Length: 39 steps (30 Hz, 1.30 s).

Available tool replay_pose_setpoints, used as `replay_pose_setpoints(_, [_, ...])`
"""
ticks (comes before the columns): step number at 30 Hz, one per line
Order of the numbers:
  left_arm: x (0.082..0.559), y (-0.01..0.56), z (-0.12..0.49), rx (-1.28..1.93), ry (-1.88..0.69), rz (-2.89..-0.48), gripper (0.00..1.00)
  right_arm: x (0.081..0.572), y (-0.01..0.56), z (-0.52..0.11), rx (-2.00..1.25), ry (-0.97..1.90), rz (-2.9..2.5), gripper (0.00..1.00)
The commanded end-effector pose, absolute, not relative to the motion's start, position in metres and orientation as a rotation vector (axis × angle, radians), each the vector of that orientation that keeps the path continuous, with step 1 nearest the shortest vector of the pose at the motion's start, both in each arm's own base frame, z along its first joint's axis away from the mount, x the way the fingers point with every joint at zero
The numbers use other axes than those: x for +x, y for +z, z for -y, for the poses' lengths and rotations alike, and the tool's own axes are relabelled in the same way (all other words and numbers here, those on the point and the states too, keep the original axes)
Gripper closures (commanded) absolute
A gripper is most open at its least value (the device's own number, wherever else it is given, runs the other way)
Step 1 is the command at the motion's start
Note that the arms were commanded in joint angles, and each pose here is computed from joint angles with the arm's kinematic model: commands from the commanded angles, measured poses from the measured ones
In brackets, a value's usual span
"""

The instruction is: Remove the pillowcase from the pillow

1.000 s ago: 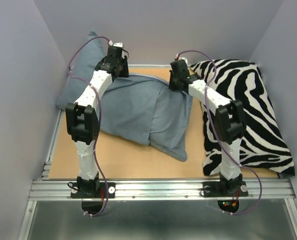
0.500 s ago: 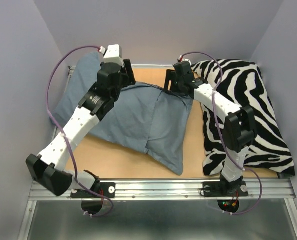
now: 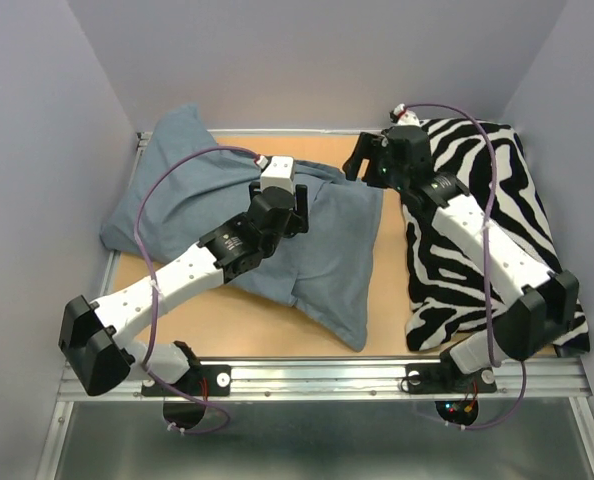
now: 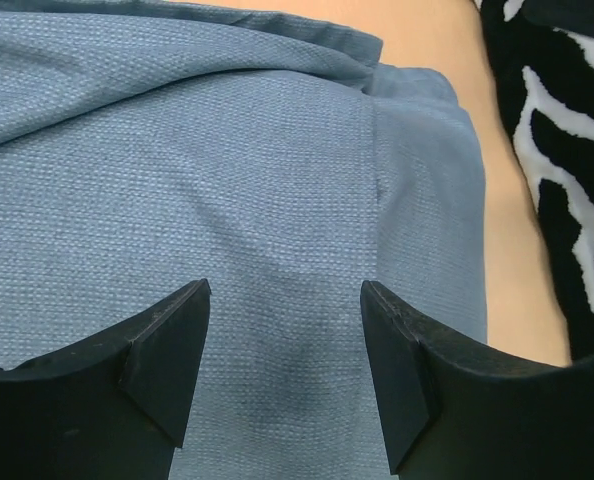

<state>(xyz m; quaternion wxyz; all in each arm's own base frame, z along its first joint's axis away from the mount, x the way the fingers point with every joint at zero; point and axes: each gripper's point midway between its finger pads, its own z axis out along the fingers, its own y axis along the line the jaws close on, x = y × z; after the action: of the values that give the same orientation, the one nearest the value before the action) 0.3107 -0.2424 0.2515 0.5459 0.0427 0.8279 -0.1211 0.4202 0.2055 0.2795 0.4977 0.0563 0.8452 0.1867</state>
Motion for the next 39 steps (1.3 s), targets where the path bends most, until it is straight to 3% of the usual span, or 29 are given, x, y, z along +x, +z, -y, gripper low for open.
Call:
replay_pose_setpoints(1, [0.317, 0.268, 0.250, 0.045, -0.326, -1.894, 0.27, 0.379, 0.267, -0.213, 0.109, 0.549, -2.058, 0.18])
replay_pose_setpoints(8, [0.328, 0.249, 0.258, 0.068, -0.254, -1.917, 0.27, 0.340, 0.230, -0.242, 0.016, 0.529, -2.112, 0.14])
replay_pose_setpoints(17, [0.333, 0.253, 0.257, 0.075, -0.217, -1.902, 0.26, 0.337, 0.197, -0.249, 0.021, 0.534, -2.163, 0.11])
replay_pose_setpoints(21, [0.336, 0.247, 0.250, 0.054, -0.155, -1.927, 0.37, 0.336, 0.182, -0.251, 0.025, 0.536, -2.186, 0.17])
replay_pose_setpoints(27, [0.337, 0.256, 0.231, 0.012, -0.096, -1.914, 0.74, 0.335, 0.182, -0.246, 0.035, 0.521, -2.175, 0.27])
replay_pose_setpoints(29, [0.337, 0.259, 0.224, -0.007, -0.083, -1.909, 0.79, 0.334, 0.183, -0.244, 0.039, 0.514, -2.171, 0.30])
replay_pose_setpoints(30, [0.338, 0.260, 0.220, -0.020, -0.073, -1.908, 0.81, 0.335, 0.183, -0.243, 0.045, 0.510, -2.169, 0.34])
replay_pose_setpoints(31, [0.339, 0.259, 0.214, -0.046, -0.060, -1.917, 0.92, 0.335, 0.182, -0.241, 0.053, 0.502, -2.167, 0.37])
replay_pose_setpoints(32, [0.339, 0.260, 0.208, -0.055, -0.037, -1.919, 0.96, 0.334, 0.184, -0.241, 0.052, 0.503, -2.163, 0.41])
replay_pose_setpoints(34, [0.339, 0.257, 0.193, -0.101, 0.021, -1.930, 0.97, 0.335, 0.182, -0.237, 0.069, 0.485, -2.160, 0.50])
replay_pose_setpoints(37, [0.340, 0.252, 0.171, -0.154, 0.084, -1.937, 0.98, 0.334, 0.187, -0.233, 0.071, 0.477, -2.146, 0.47])
replay_pose_setpoints(39, [0.343, 0.251, 0.171, -0.154, 0.042, -1.935, 1.00, 0.334, 0.205, -0.236, 0.059, 0.509, -2.112, 0.34])
